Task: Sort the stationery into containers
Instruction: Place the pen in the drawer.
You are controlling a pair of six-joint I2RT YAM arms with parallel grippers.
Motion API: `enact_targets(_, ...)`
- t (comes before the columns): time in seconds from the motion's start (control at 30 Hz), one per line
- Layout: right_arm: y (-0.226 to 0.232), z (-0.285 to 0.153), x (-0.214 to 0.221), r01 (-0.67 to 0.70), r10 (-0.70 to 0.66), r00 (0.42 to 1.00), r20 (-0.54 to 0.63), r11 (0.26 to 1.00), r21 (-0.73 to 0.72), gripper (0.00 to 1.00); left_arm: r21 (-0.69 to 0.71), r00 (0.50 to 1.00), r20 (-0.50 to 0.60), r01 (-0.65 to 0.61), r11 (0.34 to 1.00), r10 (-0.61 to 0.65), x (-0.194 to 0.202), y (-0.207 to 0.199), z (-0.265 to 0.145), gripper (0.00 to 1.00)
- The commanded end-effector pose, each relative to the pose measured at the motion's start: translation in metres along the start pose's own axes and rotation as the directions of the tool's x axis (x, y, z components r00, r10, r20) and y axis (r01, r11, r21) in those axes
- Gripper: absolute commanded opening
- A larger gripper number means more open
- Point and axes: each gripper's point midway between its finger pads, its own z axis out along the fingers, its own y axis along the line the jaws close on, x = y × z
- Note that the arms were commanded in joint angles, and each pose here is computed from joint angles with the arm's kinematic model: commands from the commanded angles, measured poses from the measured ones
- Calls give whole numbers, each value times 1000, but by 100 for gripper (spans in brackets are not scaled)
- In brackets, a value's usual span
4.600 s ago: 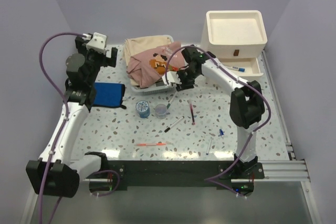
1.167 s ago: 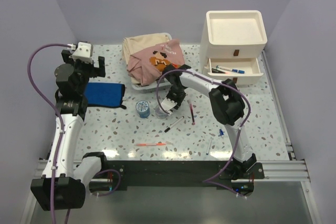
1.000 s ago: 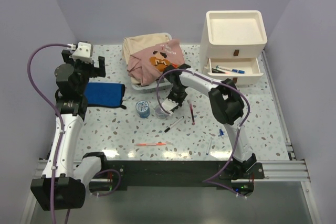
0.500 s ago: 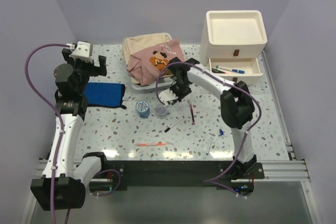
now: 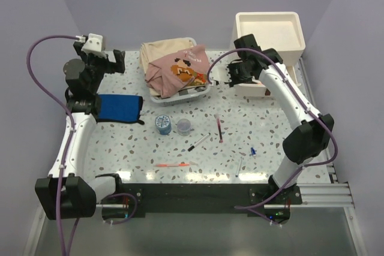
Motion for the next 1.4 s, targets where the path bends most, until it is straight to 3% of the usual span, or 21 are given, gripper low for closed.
enact_targets(0.0,-2,-10,47,-129,138,986,-95,987,99,0,23,990,138,-17,1000,13,-56,0,13,100)
enact_targets(0.33,9,7,103,-289,333,928,-169,927,240,0,70,995,101,3,998,-10,-58,-15,28,100)
enact_targets(0.63,6,23,136,-329,403,891,-210,890,314,0,87,998,60,-29,996,23,-55,-20,40,100)
enact_targets(0.7,7,28,140,-337,414,884,-217,886,318,12,107,998,62,-31,994,24,-57,-31,43,100)
enact_targets(0.73,1,26,143,-337,425,880,-213,873,351,23,110,998,57,-29,994,23,-56,-32,44,100)
enact_targets(0.77,3,27,143,-340,431,878,-211,869,360,44,110,998,56,-32,993,26,-55,-32,46,100)
enact_targets(0.8,-2,18,141,-336,433,881,-192,858,389,49,109,998,59,-34,993,27,-58,-33,46,100)
enact_targets(0.87,-11,6,131,-345,434,890,-141,842,416,77,106,998,53,-47,993,41,-56,-32,48,100)
enact_targets(0.9,-14,-3,124,-363,441,891,-103,832,420,78,94,997,55,-54,994,49,-58,-29,48,100)
enact_targets(1.0,-5,-22,68,-453,431,891,139,845,285,77,64,995,55,-86,994,82,-60,-22,49,100)
enact_targets(1.03,20,-27,50,-433,405,897,177,884,173,77,60,993,56,-111,992,108,-60,-21,49,100)
enact_targets(1.07,37,-22,19,-399,364,880,306,915,58,77,52,991,59,-125,991,122,-60,-20,48,100)
enact_targets(1.2,87,3,-35,-314,346,838,421,938,-146,72,33,988,25,-156,987,155,-44,-16,42,100)
enact_targets(1.37,140,55,-93,-110,270,850,452,930,-350,58,58,983,-11,-183,981,184,-28,-20,29,100)
